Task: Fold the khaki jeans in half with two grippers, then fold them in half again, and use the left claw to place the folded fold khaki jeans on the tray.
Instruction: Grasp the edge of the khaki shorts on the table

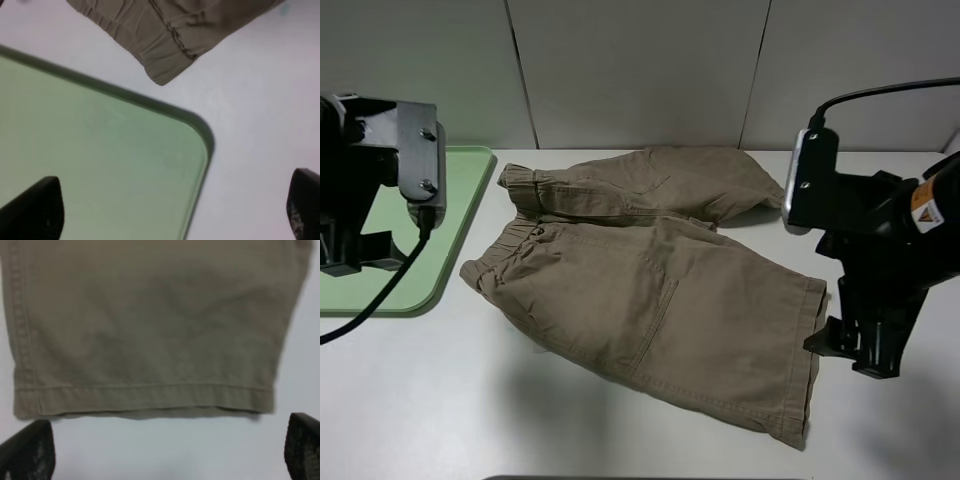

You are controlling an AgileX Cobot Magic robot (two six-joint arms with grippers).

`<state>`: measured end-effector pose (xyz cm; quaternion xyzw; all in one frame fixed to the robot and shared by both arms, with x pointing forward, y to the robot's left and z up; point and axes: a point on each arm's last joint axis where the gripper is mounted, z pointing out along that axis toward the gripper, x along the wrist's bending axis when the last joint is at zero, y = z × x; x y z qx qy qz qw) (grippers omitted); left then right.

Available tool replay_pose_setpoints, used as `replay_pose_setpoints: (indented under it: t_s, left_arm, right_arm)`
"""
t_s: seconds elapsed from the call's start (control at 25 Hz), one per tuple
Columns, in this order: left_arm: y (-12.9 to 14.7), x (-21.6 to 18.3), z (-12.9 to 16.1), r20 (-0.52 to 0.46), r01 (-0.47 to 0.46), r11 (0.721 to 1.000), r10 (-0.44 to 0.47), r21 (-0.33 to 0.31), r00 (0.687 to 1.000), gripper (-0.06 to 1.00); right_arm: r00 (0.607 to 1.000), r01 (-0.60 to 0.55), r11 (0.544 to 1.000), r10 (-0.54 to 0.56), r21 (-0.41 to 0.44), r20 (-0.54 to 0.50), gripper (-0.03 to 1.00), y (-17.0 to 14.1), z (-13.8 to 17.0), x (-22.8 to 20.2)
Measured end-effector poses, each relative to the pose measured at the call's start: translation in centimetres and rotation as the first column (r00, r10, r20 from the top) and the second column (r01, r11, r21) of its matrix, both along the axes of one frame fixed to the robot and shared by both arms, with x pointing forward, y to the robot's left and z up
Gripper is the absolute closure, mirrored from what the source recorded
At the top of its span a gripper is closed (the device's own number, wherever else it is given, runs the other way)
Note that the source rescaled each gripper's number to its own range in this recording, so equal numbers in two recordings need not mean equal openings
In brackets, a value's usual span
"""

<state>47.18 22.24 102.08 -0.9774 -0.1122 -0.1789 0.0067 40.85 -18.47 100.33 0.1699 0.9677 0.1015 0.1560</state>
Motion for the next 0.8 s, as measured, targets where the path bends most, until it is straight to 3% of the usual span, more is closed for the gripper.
replay_pose_setpoints:
  t_s: [0.32,0.8]
  left_arm:
    - [-1.1,2.7,-4.4,-0.058,0.083,0.995,-0.080,0.054,0.995,0.01]
    - [-2.9,5.6,-9.5,-0.013,0.148,0.989,-0.148,-0.003,0.989,0.01]
  right_arm:
    - [0.990,-0.038,0.995,0.025,-0.097,-0.141,-0.03,1.7,-4.3,1.2]
    - [0.977,-0.009,0.992,-0.019,-0.130,-0.212,-0.03,2.9,-8.7,2.6]
